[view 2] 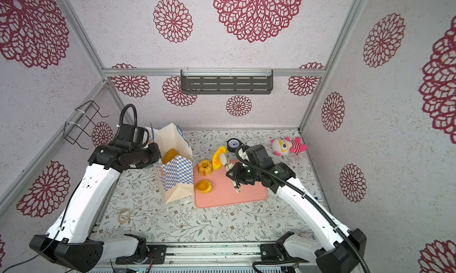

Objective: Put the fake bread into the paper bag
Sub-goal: 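Lift the yellow slice with the tongs and carry it over the bag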

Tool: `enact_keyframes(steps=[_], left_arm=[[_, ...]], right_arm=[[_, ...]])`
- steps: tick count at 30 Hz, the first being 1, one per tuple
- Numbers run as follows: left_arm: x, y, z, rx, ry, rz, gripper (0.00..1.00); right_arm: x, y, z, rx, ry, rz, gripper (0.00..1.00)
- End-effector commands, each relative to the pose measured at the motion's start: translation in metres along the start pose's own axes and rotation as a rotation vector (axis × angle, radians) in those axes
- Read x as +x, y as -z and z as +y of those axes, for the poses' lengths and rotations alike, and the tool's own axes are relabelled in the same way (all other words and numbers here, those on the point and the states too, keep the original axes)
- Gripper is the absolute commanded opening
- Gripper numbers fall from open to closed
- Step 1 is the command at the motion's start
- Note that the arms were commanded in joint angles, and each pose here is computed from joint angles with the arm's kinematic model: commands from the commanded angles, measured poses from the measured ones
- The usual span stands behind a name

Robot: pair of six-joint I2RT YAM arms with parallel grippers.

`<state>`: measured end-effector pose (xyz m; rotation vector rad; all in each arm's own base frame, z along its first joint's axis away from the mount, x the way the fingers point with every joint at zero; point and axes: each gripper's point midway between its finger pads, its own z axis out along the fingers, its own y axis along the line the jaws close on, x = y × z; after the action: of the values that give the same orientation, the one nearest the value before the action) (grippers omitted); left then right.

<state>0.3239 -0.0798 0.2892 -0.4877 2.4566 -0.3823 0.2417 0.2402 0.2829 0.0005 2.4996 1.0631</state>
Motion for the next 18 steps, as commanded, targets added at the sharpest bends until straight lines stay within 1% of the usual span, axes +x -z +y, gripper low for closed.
enact_keyframes(steps=[1, 4, 11, 14, 18], left_arm=[[-0.012, 0.007, -0.007, 0.027, -0.011, -0.046, 0.00], [-0.011, 0.006, -0.006, 0.028, -0.006, -0.043, 0.00], [-0.010, 0.011, -0.005, 0.026, 0.000, -0.050, 0.00], [-0.008, 0.011, -0.002, 0.022, 0.005, -0.050, 0.00], [-0.005, 0.012, 0.001, 0.016, 0.011, -0.050, 0.00]], right_arm=[[-0.031, 0.025, 0.046, -0.090, 0.109, -0.108, 0.00], [-0.046, 0.031, 0.082, -0.146, 0.166, -0.143, 0.00], [-0.072, 0.031, 0.158, -0.242, 0.274, -0.188, 0.00], [-0.079, 0.029, 0.181, -0.281, 0.301, -0.192, 0.00], [-0.080, 0.020, 0.200, -0.310, 0.321, -0.175, 0.00]])
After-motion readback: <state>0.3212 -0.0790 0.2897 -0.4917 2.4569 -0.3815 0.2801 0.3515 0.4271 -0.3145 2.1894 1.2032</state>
